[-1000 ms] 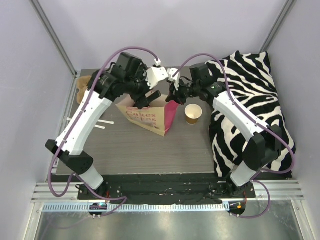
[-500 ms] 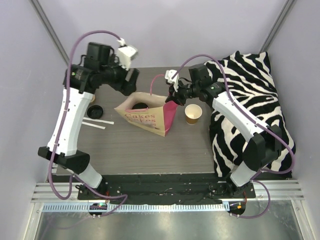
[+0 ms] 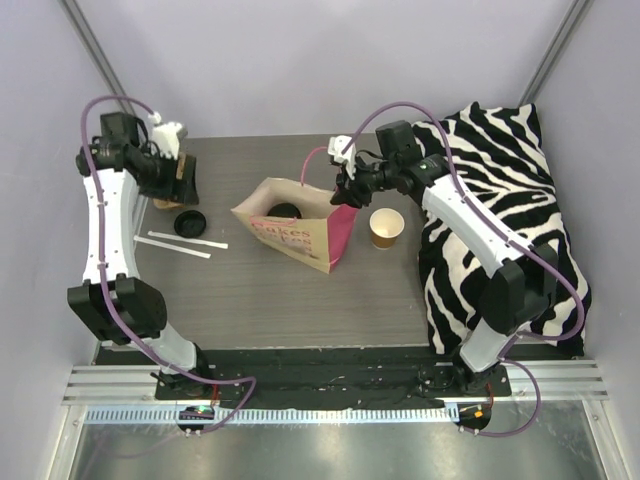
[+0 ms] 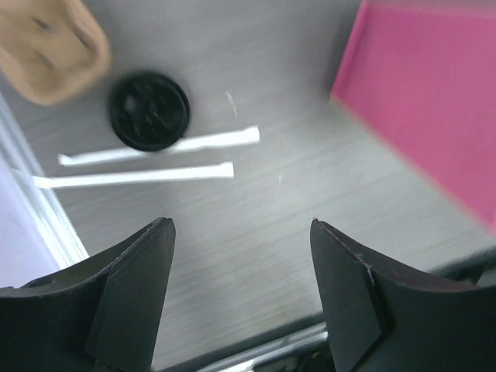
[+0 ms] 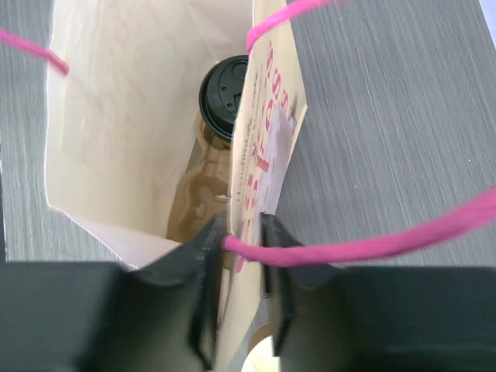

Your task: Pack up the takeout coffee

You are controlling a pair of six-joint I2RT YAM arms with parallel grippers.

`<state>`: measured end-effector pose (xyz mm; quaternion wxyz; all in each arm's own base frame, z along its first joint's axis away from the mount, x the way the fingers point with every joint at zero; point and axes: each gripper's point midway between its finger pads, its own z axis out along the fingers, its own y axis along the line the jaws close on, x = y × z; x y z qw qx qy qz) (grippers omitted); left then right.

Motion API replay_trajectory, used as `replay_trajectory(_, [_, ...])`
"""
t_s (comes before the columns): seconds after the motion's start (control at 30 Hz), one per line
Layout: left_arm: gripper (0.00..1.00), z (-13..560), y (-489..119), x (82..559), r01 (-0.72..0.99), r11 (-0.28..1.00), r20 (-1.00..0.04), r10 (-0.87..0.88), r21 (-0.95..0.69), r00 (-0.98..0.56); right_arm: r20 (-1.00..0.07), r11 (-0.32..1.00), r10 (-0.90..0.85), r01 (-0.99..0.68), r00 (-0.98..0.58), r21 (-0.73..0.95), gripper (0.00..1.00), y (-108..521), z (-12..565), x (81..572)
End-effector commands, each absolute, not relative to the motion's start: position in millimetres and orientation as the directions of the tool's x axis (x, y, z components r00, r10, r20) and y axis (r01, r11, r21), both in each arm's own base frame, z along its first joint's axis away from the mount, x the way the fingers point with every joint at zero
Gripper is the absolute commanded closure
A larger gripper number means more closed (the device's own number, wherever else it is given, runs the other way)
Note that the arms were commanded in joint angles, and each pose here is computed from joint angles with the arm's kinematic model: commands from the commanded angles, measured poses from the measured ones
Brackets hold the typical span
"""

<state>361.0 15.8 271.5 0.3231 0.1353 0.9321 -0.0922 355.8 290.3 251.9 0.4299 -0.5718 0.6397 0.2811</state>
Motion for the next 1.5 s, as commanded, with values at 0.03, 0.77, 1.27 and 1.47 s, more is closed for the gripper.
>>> replay_trajectory(0.03, [0.26, 228.1, 12.5, 329.6, 0.605, 0.796, -0.555, 0.506, 0.006, -0.66, -0.883, 0.23, -0.47, -0.965, 0.002, -0.125, 0.59, 293.9, 273.6, 370.3])
replay_trajectory(0.77, [0.54, 75.4, 11.0, 375.4, 0.957, 0.258, -0.417, 0.89, 0.129, -0.184, -0.9, 0.379, -0.427, -0.92, -0.085, -0.094, 0.22, 288.8, 314.4, 382.8])
replay_trajectory(1.27, [0.65, 14.2, 3.7, 379.8, 0.988, 0.112, -0.322, 0.944, 0.11, -0.072, -0.883, 0.477, -0.435, -0.877, -0.173, -0.063, 0.19, 274.2, 310.6, 383.5])
replay_trajectory(1.47, [0.78, 5.9, -2.0, 363.2, 0.993, 0.097, -0.305, 0.95, 0.074, -0.07, -0.879, 0.495, -0.437, -0.867, -0.189, -0.06, 0.18, 273.5, 307.4, 388.6])
